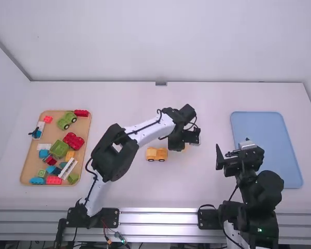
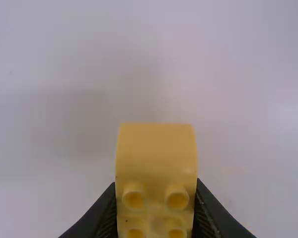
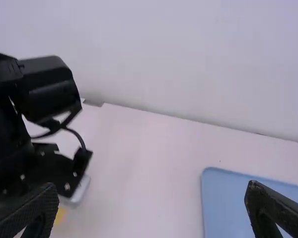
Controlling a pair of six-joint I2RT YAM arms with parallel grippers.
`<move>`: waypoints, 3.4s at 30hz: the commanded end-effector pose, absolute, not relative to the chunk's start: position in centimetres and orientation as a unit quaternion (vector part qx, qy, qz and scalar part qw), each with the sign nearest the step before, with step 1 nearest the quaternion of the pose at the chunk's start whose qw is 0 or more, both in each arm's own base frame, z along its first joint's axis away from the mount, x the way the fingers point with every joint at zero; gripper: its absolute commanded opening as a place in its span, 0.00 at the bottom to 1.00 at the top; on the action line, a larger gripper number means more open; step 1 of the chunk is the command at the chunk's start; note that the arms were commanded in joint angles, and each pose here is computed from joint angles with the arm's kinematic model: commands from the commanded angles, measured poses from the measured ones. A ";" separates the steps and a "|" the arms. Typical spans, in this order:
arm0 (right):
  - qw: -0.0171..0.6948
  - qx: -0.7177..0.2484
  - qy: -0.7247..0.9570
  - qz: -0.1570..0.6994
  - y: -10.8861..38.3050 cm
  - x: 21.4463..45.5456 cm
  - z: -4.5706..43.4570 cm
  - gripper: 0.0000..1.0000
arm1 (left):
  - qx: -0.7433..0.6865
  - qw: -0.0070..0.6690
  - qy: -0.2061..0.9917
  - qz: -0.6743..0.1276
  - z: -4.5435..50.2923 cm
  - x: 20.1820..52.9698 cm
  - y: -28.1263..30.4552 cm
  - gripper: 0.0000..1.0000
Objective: Assemble lego blocks to make yellow taxi
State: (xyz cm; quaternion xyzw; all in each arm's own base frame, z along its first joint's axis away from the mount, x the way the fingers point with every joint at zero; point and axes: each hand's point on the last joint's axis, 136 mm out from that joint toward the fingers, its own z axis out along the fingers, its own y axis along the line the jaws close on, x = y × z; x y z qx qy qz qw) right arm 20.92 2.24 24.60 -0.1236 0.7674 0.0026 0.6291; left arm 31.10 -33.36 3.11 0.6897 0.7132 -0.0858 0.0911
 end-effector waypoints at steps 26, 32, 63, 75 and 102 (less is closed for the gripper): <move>0.619 -0.163 0.767 0.050 3.9 21.4 24.1 0.99 | 0.679 0.112 0.720 -0.093 -0.2 30.4 -33.4 0.02; 0.619 -0.164 0.766 0.050 3.9 21.4 24.1 0.99 | 0.677 0.108 0.722 -0.095 -0.5 30.2 -33.3 0.02; 0.629 -0.196 0.752 0.027 3.9 22.2 24.7 0.99 | 0.695 0.198 0.673 -0.157 8.5 31.5 -32.1 0.99; 0.569 -0.412 0.684 0.197 10.6 27.3 20.2 0.99 | 0.626 0.318 0.658 -0.272 12.2 32.1 -23.6 0.99; 0.389 -0.581 0.648 0.302 15.5 28.3 1.7 0.94 | 0.568 0.451 0.596 -0.345 7.0 27.3 -19.0 0.99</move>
